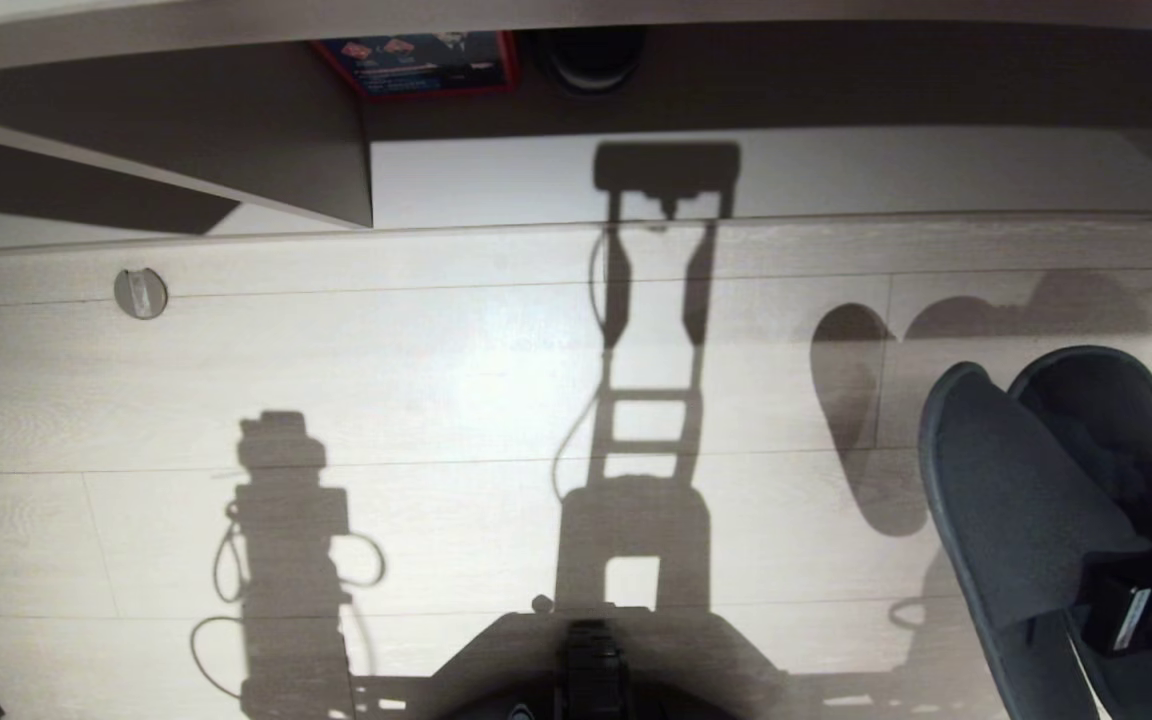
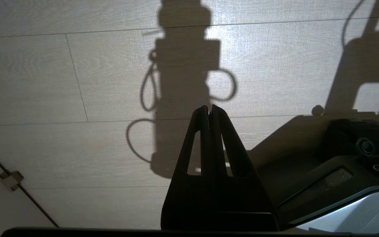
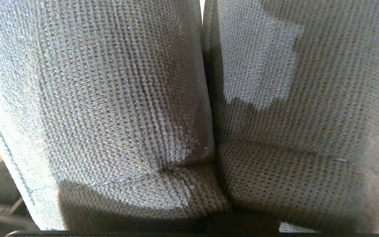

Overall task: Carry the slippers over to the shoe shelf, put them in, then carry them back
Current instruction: Place the slippers into the shoe cabinet

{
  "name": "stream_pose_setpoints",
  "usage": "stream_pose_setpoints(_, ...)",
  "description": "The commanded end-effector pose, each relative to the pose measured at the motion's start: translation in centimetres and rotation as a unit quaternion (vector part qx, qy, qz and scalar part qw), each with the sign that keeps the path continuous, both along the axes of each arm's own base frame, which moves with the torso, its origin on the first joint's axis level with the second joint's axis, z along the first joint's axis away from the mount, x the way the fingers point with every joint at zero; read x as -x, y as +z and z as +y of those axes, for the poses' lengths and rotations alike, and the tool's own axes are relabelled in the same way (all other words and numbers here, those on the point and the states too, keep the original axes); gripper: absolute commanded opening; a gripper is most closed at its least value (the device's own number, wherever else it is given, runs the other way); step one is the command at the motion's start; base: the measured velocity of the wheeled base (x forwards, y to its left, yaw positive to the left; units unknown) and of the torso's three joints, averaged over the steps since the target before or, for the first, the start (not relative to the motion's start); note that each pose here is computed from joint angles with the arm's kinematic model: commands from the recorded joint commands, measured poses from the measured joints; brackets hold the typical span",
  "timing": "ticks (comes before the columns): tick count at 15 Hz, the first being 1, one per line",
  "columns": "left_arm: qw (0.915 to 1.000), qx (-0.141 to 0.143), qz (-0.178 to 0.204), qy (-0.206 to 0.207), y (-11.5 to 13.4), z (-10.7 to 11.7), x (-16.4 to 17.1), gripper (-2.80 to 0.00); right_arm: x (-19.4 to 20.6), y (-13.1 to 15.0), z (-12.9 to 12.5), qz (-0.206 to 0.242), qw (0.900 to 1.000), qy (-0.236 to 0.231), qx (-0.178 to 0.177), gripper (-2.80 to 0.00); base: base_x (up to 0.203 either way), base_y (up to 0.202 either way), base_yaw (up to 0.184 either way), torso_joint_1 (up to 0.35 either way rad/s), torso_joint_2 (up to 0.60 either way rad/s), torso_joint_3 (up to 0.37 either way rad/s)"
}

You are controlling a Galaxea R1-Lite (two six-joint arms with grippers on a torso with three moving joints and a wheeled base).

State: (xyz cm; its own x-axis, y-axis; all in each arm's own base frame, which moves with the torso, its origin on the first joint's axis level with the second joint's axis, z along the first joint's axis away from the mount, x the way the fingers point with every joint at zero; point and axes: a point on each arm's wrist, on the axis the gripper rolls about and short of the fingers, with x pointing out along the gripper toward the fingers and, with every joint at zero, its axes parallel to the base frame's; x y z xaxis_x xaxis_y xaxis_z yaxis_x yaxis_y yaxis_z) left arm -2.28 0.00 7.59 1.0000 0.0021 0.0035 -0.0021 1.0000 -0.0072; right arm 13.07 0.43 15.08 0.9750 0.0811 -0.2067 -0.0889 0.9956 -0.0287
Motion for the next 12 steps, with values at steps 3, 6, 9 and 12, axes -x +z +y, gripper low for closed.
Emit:
stream_pose_setpoints(3, 1.0000, 0.000, -0.001, 0.000, 0.0, 0.0, 0.0, -2.80, -3.4, -0.6, 0.1, -0.009, 1.000, 0.003, 0.005, -2.80, 0.000, 0.000, 0.000, 0.000, 0.00, 0.000)
stream_pose_setpoints(6, 1.0000, 0.000, -0.001, 0.000, 0.0, 0.0, 0.0, -2.80, -5.3, 0.3, 0.1, -0.069, 0.998, 0.005, 0.011, -2.80, 0.000, 0.000, 0.000, 0.000, 0.00, 0.000)
stream_pose_setpoints(9, 1.0000, 0.000, -0.001, 0.000, 0.0, 0.0, 0.0, -2.80, -7.0, 1.7, 0.2, -0.130, 0.991, 0.003, 0.012, -2.80, 0.000, 0.000, 0.000, 0.000, 0.00, 0.000)
stream_pose_setpoints(12, 1.0000, 0.000, 0.000, 0.000, 0.0, 0.0, 0.0, -2.80, -8.0, 3.0, 0.0, -0.166, 0.986, -0.003, 0.010, -2.80, 0.000, 0.000, 0.000, 0.000, 0.00, 0.000)
